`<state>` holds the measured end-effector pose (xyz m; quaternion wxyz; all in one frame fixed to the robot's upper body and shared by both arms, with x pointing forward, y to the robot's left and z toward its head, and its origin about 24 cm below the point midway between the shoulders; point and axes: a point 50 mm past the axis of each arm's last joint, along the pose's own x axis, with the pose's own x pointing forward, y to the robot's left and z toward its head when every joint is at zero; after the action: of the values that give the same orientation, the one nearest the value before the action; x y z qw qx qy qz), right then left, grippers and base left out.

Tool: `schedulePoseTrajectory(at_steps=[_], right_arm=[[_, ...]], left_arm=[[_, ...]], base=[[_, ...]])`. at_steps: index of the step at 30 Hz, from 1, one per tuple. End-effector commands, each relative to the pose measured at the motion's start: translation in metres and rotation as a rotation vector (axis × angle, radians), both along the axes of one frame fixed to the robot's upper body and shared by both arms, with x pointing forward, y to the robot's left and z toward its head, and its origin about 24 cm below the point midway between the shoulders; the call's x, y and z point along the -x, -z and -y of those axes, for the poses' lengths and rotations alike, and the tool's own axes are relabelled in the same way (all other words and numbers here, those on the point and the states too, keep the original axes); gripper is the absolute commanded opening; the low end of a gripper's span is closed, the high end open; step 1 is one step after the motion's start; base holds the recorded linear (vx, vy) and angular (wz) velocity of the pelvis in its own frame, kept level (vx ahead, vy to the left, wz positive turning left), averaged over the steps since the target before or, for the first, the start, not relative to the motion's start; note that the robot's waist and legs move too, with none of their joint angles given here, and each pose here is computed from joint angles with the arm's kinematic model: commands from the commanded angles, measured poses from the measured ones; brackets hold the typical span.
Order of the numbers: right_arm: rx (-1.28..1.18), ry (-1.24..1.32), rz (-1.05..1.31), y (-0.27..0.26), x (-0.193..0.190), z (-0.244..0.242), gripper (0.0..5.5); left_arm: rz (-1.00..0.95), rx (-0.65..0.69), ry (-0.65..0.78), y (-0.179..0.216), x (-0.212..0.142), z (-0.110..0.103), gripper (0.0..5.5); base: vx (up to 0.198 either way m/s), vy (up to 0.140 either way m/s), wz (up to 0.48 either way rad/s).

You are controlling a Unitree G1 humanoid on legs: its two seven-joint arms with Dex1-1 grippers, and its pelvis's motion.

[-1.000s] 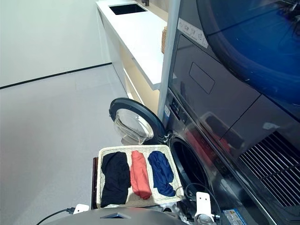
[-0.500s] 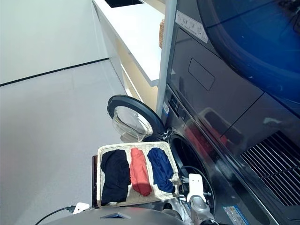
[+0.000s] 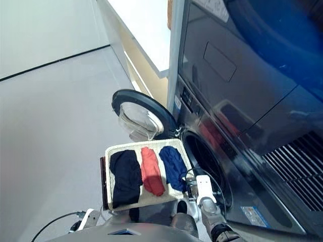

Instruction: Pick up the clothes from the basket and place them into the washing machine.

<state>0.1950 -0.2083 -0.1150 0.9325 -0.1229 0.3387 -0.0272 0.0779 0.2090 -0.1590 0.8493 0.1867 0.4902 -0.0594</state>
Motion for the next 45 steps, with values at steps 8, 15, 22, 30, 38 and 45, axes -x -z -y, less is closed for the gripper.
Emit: schedulePoseTrajectory(at_steps=[8,15,22,30,38,45], right_arm=[[-0.037,-0.027,0.395,-0.066,-0.07,-0.018,5.5],[-0.041,-0.015,0.549,-0.1,-0.098,-0.021,5.5],[-0.045,-0.005,0.659,-0.125,-0.113,-0.025,5.5],[-0.038,0.0,0.701,-0.137,-0.122,-0.026,5.5],[-0.029,0.008,0.769,-0.156,-0.13,-0.03,5.5],[-0.045,0.027,0.821,-0.163,-0.13,-0.035,5.5]], left_arm=[[0.727,0.107,0.049,-0.094,-0.163,0.037,5.5],[0.897,0.071,0.104,-0.129,-0.188,0.042,5.5],[1.107,0.04,0.224,-0.175,-0.21,0.06,5.5],[1.212,-0.034,0.278,-0.203,-0.23,0.071,5.5],[1.185,-0.217,0.17,-0.205,-0.255,0.059,5.5],[1.223,-0.244,-0.02,-0.21,-0.262,0.045,5.5]], base=[[-0.139,-0.004,0.027],[-0.104,-0.013,0.004],[-0.076,-0.013,-0.02],[0.019,-0.008,-0.006],[0.0,0.0,0.0],[0.0,0.0,0.0]])
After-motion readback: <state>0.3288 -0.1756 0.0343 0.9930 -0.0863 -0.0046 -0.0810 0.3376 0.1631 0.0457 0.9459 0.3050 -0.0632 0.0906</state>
